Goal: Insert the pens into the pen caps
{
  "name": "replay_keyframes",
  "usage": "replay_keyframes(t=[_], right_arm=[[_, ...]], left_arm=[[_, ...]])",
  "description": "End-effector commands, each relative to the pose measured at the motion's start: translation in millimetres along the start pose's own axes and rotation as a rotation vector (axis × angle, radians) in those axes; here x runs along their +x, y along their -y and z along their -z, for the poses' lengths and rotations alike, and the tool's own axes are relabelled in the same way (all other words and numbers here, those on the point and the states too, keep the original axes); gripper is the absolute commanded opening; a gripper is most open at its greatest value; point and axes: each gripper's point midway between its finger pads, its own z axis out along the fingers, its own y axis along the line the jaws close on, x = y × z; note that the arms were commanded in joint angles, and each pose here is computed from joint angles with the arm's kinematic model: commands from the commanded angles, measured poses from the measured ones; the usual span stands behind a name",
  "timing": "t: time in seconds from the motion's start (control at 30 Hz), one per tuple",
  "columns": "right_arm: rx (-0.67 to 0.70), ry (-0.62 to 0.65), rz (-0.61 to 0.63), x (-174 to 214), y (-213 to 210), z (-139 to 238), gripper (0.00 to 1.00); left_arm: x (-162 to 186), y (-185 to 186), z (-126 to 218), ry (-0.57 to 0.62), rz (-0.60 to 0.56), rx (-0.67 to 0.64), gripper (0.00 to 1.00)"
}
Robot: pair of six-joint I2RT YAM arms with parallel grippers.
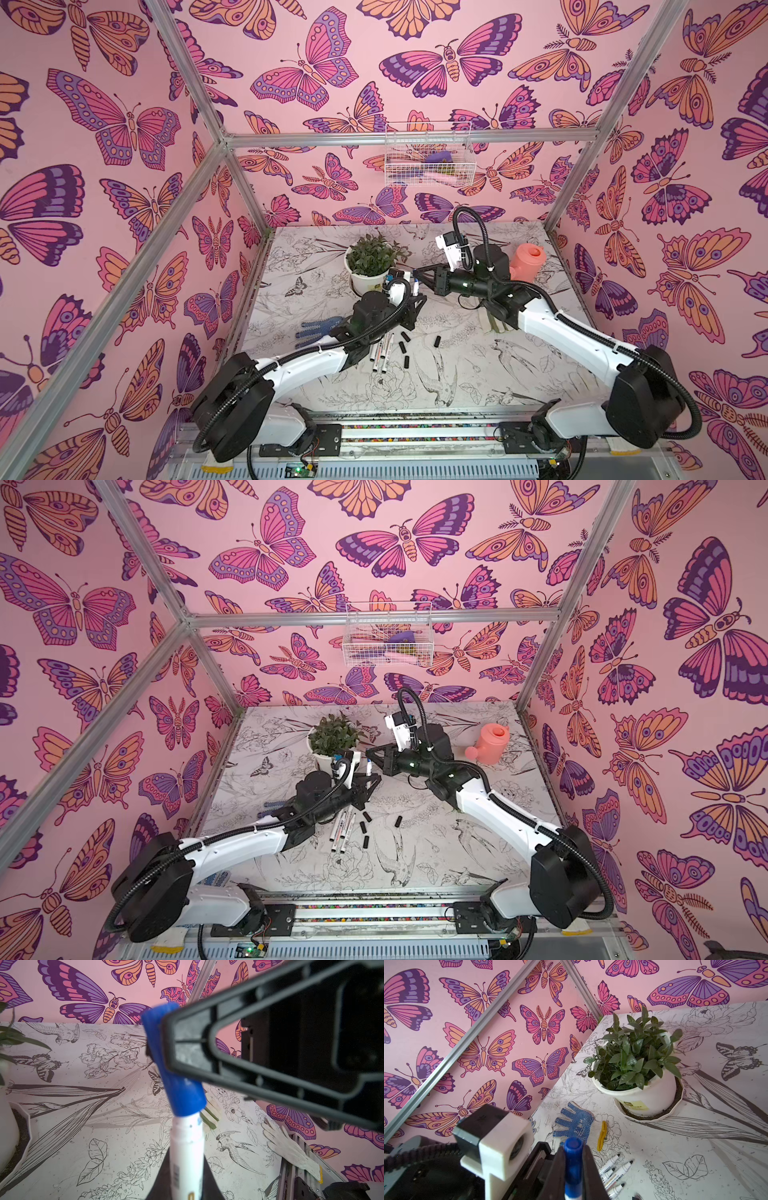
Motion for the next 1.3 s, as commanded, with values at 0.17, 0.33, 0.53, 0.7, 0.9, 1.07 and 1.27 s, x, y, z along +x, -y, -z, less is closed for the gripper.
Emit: replay_keyframes(t=[0.17,0.33,0.53,0.7,0.9,1.07,1.27], right_arm=[[-0.043,-0.001,0.007,4.5,-12.8,7.5,0.00],[-0.087,-0.006,0.041,2.2,-26.0,13.0,0.00],[-0.161,-0.072,0.104,11.3,-46.6,24.7,0.01],[-0.173,-0.114,0.133,19.4,-52.4,33.1,0.05],[-0.167,-0.112,0.138,20.5,-53.8,36.8,0.08],[-0.160,-0.106,0.147,17.2,-54.8,36.9,0.15],[-0.133,-0.063,0.172,3.5,-56.9,39.6,0.21]], left_arm=[[-39.0,5.4,3.4,0.126,0.011,0.049,0.00],[-70.3,11.8,6.0,0.193,0.010,0.096,0.00],[-99.8,19.7,7.5,0.244,-0.104,0.083,0.00],[-109.1,19.5,10.1,0.315,-0.207,0.034,0.00],[-115.4,24.9,18.5,0.415,-0.275,0.016,0.00],[-113.0,34.4,21.7,0.447,-0.290,0.055,0.00],[-98.8,37.8,20.0,0.427,-0.301,0.061,0.00]])
